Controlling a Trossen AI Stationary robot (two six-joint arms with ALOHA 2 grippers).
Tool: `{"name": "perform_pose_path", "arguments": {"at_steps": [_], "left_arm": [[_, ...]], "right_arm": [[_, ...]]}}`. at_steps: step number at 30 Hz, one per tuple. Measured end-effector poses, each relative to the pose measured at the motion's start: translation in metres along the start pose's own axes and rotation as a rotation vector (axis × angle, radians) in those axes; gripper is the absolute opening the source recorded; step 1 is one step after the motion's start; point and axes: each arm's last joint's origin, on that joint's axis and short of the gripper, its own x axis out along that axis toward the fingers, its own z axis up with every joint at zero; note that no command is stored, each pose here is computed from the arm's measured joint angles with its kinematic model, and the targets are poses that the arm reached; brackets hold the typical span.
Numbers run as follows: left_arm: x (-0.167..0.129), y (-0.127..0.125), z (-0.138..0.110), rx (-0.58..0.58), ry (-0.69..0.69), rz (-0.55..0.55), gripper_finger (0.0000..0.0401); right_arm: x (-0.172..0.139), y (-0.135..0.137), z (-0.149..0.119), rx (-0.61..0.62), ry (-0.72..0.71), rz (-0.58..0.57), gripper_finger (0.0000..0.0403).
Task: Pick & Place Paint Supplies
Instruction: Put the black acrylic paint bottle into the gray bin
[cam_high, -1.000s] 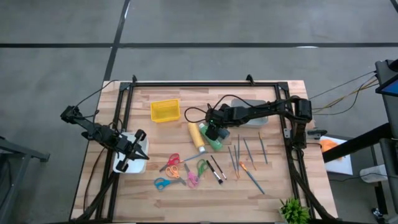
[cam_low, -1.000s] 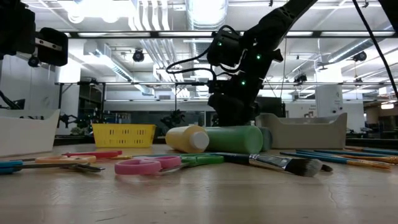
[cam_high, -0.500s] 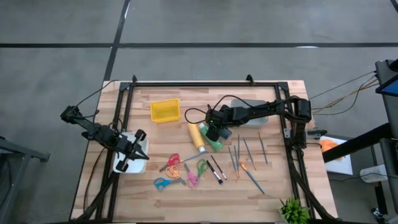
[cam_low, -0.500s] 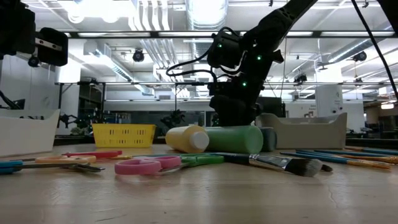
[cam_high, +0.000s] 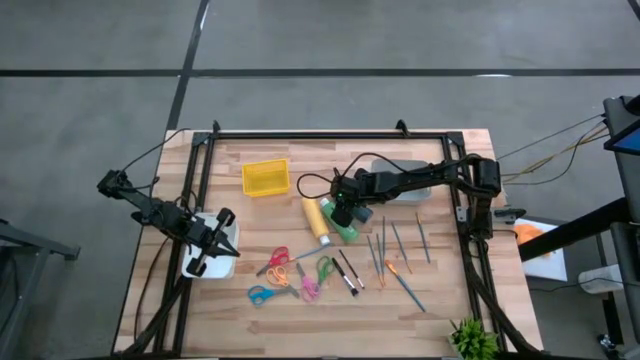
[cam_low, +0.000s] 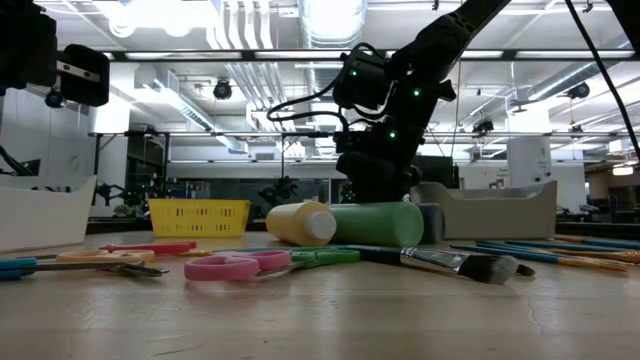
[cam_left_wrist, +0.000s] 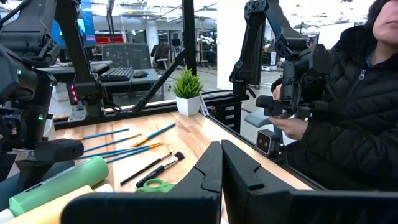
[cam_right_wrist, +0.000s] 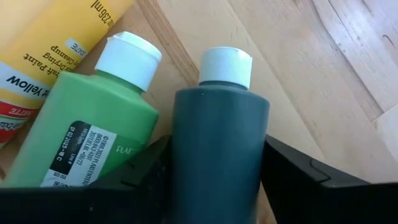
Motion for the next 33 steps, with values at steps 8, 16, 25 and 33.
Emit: {"name": "perform_pose_path", "arguments": {"at_steps": [8,16,25,33], "left_arm": [[0.0,0.0,0.0,0.0,0.0,0.0,0.0],[0.0,0.0,0.0,0.001,0.0,0.0,0.0],[0.0,0.0,0.0,0.004,0.0,0.0,0.0],[0.0,0.0,0.0,0.003,0.0,0.0,0.0]], "right_arm": [[0.0,0.0,0.0,0.002,-0.002,0.0,0.0195],[-0.006,0.001,0.006,-0.005,-0.028,0.01,0.0194],[-0.032,0.0,0.023,-0.044,-0.11,0.027,0.0193],[-0.092,-0.014,0.026,-0.16,-0.13,0.023,0.0193]]}}
